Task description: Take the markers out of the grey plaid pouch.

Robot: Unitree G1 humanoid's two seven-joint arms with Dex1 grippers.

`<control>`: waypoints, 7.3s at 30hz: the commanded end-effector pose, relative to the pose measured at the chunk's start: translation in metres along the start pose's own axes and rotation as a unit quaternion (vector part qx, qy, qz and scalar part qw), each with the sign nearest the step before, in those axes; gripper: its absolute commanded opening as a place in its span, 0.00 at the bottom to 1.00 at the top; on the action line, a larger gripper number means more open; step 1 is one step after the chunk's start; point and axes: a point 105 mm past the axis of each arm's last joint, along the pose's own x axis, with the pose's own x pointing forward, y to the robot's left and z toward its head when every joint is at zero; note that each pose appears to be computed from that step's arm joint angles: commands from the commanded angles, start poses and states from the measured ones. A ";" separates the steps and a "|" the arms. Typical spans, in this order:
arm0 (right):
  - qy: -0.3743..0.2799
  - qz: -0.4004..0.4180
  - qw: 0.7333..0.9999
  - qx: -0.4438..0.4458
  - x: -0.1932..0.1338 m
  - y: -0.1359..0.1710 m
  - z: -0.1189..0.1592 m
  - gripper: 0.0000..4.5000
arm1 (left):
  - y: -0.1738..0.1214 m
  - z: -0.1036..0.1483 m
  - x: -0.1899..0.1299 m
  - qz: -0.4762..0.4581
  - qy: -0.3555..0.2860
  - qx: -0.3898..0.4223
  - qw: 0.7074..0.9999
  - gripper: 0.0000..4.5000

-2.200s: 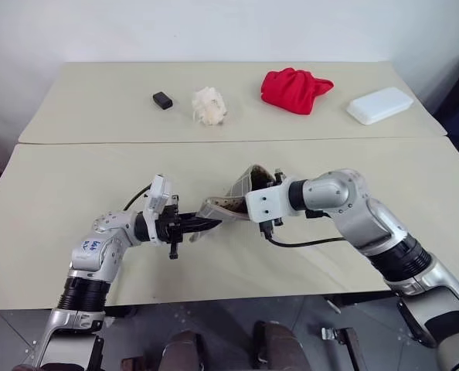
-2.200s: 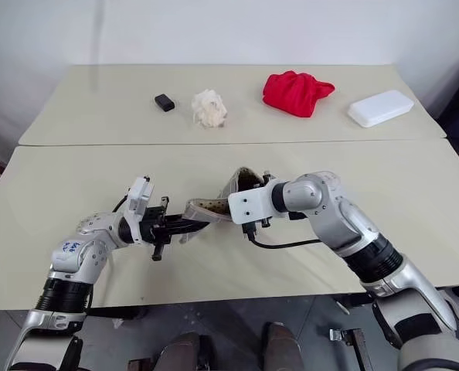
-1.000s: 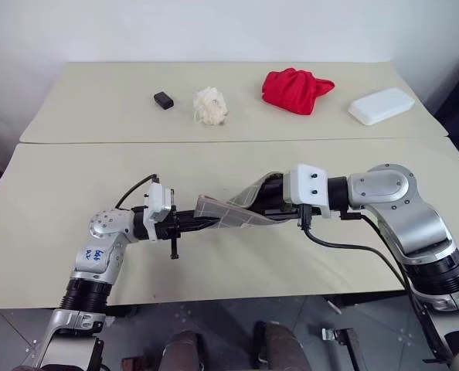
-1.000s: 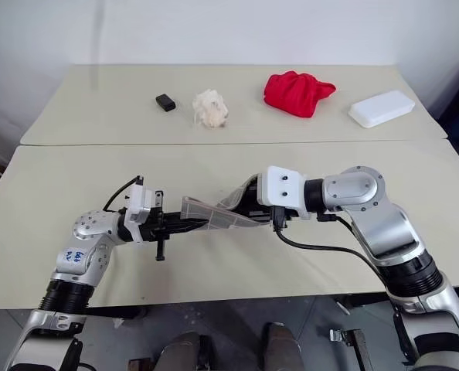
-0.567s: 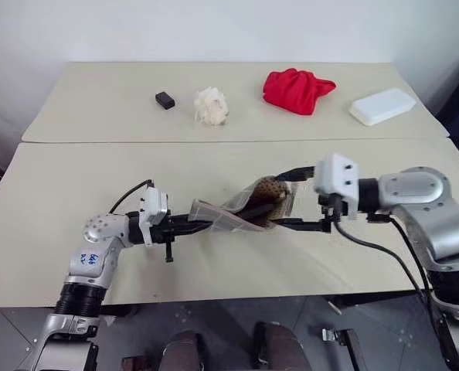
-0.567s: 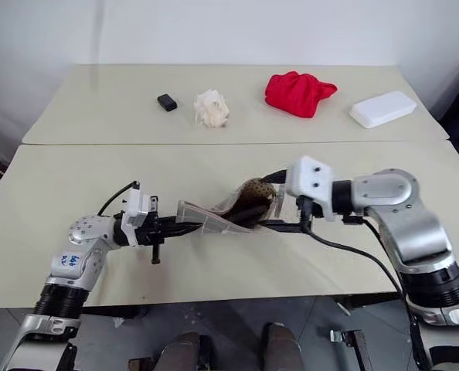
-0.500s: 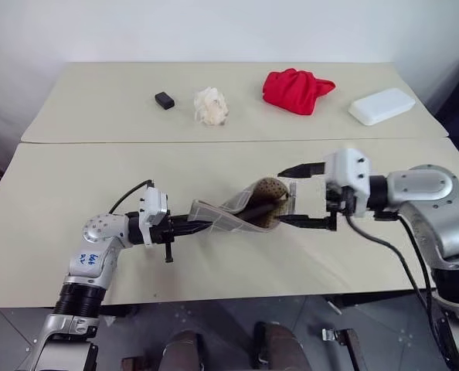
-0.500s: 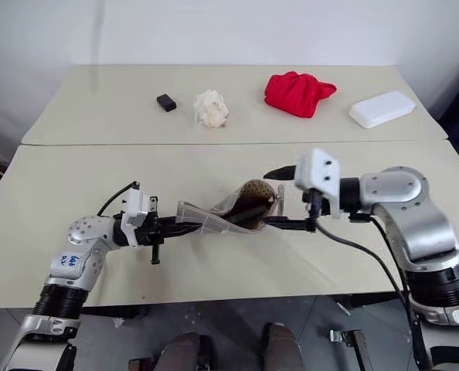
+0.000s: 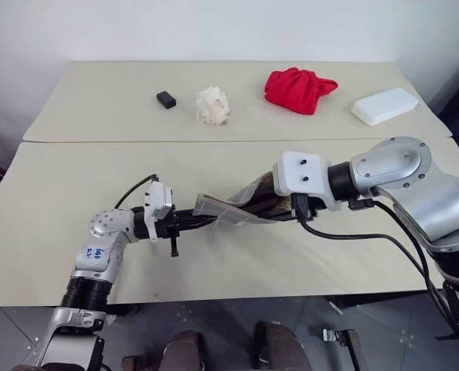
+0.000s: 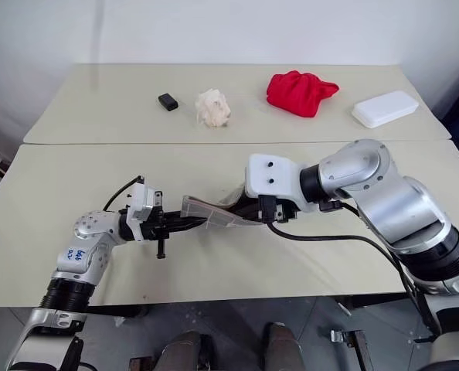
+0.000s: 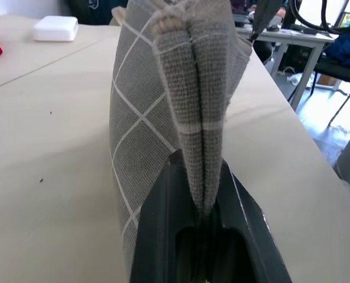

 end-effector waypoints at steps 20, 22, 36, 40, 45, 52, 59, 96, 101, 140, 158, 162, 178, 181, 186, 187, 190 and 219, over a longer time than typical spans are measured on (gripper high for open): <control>0.142 -0.024 0.984 -0.101 0.013 -0.027 -0.022 0.17 | -0.016 0.005 0.041 -0.061 -0.037 -0.006 0.997 0.00; 0.149 -0.009 0.982 -0.113 0.015 -0.024 -0.021 0.17 | -0.019 0.005 0.047 -0.073 -0.041 -0.009 0.996 0.00; 0.174 0.023 0.975 -0.136 0.031 -0.013 -0.036 0.29 | -0.015 0.007 0.056 -0.077 -0.056 -0.037 0.995 0.00; 0.184 0.023 0.973 -0.135 0.028 -0.013 -0.045 0.55 | -0.012 0.005 0.054 -0.066 -0.056 -0.043 0.995 0.00; 0.188 0.030 0.973 -0.130 0.028 -0.011 -0.049 0.55 | -0.009 0.005 0.054 -0.057 -0.061 -0.052 0.995 0.00; 0.166 0.024 0.979 -0.113 0.029 -0.015 -0.046 0.81 | -0.005 0.007 0.052 -0.050 -0.066 -0.056 0.995 0.00; 0.181 0.051 0.978 -0.090 0.045 -0.016 -0.063 0.86 | -0.005 0.007 0.054 -0.061 -0.065 -0.053 0.995 0.00; -0.135 0.043 0.986 -0.086 0.002 -0.003 0.018 0.25 | -0.007 0.001 0.039 -0.044 -0.025 -0.049 0.998 0.00; -0.200 0.027 0.979 -0.012 -0.021 -0.005 0.022 0.25 | -0.007 0.001 0.037 -0.038 -0.024 -0.049 0.998 0.00; -0.036 -0.048 0.993 0.104 -0.090 -0.022 -0.025 0.44 | -0.008 0.002 0.029 -0.067 -0.026 -0.050 0.996 0.00; 0.124 0.004 0.991 -0.046 0.020 -0.023 -0.023 0.01 | -0.006 -0.001 0.044 -0.075 -0.032 -0.057 0.995 0.00; 0.139 0.004 0.989 -0.058 0.032 -0.023 -0.026 0.01 | -0.006 -0.001 0.043 -0.073 -0.033 -0.056 0.995 0.00; 0.166 0.005 0.978 -0.125 0.027 -0.017 -0.029 0.93 | -0.005 -0.002 0.039 -0.063 -0.032 -0.059 0.996 0.00; 0.160 0.017 0.981 -0.110 0.034 -0.012 -0.034 1.00 | -0.005 -0.002 0.040 -0.064 -0.033 -0.059 0.996 0.00; 0.163 0.014 0.981 -0.104 0.045 -0.018 -0.043 1.00 | -0.005 -0.001 0.041 -0.066 -0.034 -0.058 0.996 0.00; 0.166 0.015 0.981 -0.102 0.046 -0.019 -0.044 1.00 | -0.004 -0.001 0.041 -0.066 -0.035 -0.058 0.996 0.00; 0.186 0.019 0.976 -0.111 0.052 -0.023 -0.052 1.00 | -0.005 -0.001 0.042 -0.068 -0.035 -0.059 0.995 0.00; 0.303 0.035 0.948 -0.088 0.065 -0.030 -0.112 0.87 | -0.004 0.003 0.043 -0.071 -0.048 -0.065 0.994 0.00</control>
